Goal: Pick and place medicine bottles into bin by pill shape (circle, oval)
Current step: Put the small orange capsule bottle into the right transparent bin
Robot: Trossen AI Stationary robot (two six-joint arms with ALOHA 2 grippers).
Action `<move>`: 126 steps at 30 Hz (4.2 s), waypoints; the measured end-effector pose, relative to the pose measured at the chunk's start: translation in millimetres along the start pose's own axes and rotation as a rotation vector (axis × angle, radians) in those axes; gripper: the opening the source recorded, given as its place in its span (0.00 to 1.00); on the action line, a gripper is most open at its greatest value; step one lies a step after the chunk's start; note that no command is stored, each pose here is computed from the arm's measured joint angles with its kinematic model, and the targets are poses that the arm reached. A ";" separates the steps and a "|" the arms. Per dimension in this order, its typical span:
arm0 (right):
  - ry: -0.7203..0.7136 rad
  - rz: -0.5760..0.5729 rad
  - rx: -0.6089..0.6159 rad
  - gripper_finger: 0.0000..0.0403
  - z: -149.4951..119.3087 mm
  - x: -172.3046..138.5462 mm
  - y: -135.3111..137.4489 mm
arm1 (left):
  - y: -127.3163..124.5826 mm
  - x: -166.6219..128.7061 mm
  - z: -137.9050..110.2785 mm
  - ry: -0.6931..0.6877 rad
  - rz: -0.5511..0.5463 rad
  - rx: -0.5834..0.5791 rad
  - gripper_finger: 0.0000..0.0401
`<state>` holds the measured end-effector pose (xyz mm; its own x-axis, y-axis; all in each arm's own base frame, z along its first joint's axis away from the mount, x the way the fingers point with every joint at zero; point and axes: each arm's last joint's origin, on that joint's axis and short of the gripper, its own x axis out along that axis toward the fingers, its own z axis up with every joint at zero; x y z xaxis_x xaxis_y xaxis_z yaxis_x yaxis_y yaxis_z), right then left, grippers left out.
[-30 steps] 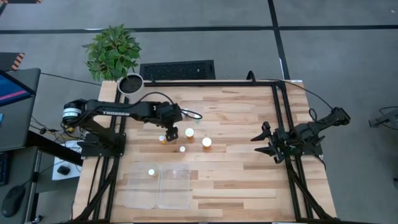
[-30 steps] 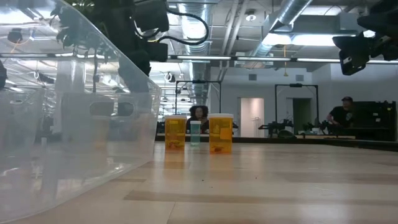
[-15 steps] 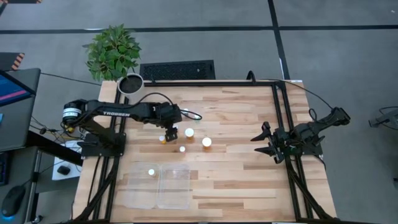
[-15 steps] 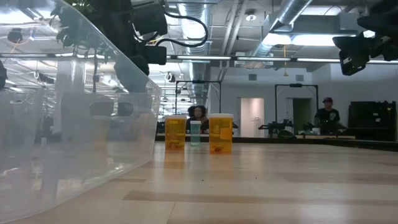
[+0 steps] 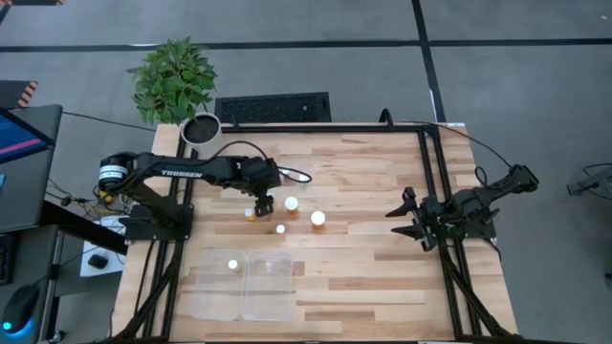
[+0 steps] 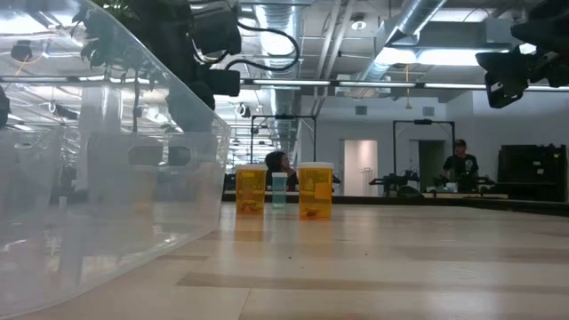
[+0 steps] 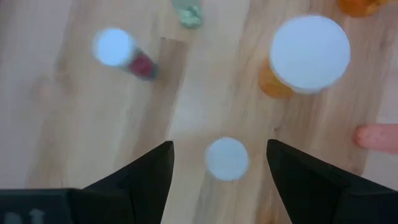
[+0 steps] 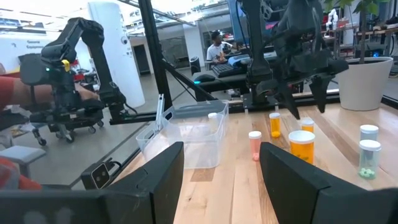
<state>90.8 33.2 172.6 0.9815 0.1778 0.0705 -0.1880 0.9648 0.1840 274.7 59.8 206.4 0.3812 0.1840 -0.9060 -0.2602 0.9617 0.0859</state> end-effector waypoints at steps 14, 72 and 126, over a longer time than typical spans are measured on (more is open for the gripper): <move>0.014 0.004 -0.004 0.56 -1.3 0.5 0.1 | -2.1 12.2 -2.1 0.061 0.021 0.018 0.63; 0.019 0.005 0.004 0.56 -1.7 0.5 0.1 | -4.7 23.2 7.0 0.088 0.014 0.044 0.36; 0.019 0.004 0.004 0.56 -1.7 0.5 0.1 | -161.3 -144.0 24.9 -0.102 -0.264 0.119 0.28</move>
<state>91.3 33.7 171.0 0.9812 0.1856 0.0528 -0.1923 0.9632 0.1878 283.9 -116.7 333.4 0.5101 -0.0617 -0.8579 -0.0372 0.9949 -0.0937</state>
